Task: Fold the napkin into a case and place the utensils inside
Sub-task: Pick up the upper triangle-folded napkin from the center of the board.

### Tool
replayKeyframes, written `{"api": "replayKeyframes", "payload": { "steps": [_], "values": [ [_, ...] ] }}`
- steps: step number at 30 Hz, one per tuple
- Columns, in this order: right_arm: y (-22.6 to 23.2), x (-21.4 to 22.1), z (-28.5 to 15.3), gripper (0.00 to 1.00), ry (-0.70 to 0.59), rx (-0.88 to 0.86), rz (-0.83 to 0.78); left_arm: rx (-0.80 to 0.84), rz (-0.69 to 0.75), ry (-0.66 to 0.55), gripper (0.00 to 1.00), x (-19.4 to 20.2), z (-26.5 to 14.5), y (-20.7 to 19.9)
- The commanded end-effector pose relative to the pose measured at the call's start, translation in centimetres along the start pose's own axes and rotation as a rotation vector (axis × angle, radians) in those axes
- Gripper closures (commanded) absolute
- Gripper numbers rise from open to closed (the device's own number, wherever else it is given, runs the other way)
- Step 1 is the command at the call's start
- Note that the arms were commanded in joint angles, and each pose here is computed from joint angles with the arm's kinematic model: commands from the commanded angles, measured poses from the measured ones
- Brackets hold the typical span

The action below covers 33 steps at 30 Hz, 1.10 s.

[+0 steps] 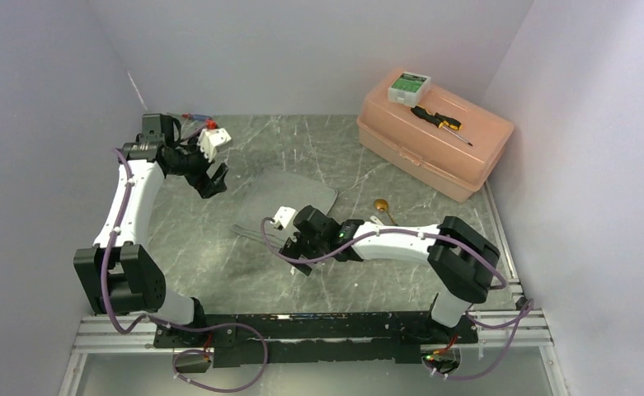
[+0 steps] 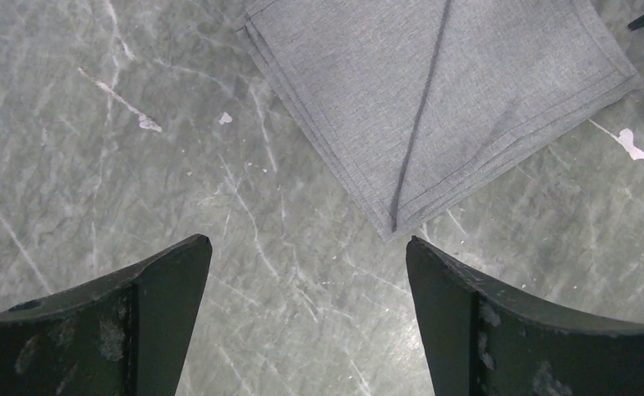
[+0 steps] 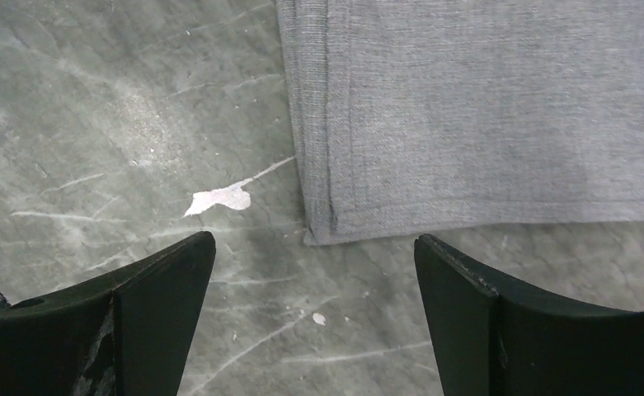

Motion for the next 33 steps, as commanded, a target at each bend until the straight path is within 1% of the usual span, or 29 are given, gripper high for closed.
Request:
{"api": "replayKeyframes", "payload": {
  "steps": [1,7,10,13,16,19,22,26,30,33],
  "values": [
    [1.0,-1.5,1.2,0.07,-0.054,-0.065,0.004,0.005,-0.027,-0.064,0.06,0.0,0.4,-0.4],
    [0.7,-0.5,3.0,0.11,-0.015,-0.063,-0.024,0.088,-0.002,-0.067,0.06,1.4,1.6,-2.3],
    [0.2,0.1,3.4,0.17,-0.010,-0.045,-0.028,0.148,-0.024,-0.065,0.06,2.8,2.9,-3.5],
    [-0.1,0.0,3.5,0.21,-0.024,-0.037,-0.035,0.204,-0.020,-0.059,0.06,4.3,4.2,-5.0],
    [-0.6,0.0,3.7,0.28,-0.026,-0.005,-0.042,0.224,0.022,-0.067,0.06,5.2,4.8,-6.0],
    [-0.7,0.4,4.0,0.36,-0.008,0.003,-0.043,0.279,0.074,-0.074,0.06,6.0,5.5,-7.5],
    [-1.0,0.9,4.0,0.45,0.005,0.019,-0.039,0.342,0.163,-0.093,0.06,6.8,6.1,-9.5],
    [-1.5,1.2,3.8,0.51,0.002,0.029,-0.014,0.335,0.342,-0.084,0.06,7.5,7.0,-10.8],
    [-1.8,1.5,3.9,0.57,-0.003,0.025,0.016,0.264,0.539,-0.077,0.06,8.1,7.9,-10.5],
    [-1.9,1.7,3.9,0.61,-0.010,0.032,0.025,0.232,0.621,-0.080,0.06,7.9,8.4,-9.5]
  ]
}}
Point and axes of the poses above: each gripper's point midway between its finger pads, its own z axis out along the fingers, its own y axis along the line the jaws close on, x = y × z, the point moved 4 cm from there along -z, back along the fingers, and after that the axes turned 15 degrees about z, right-handed, at the moved point
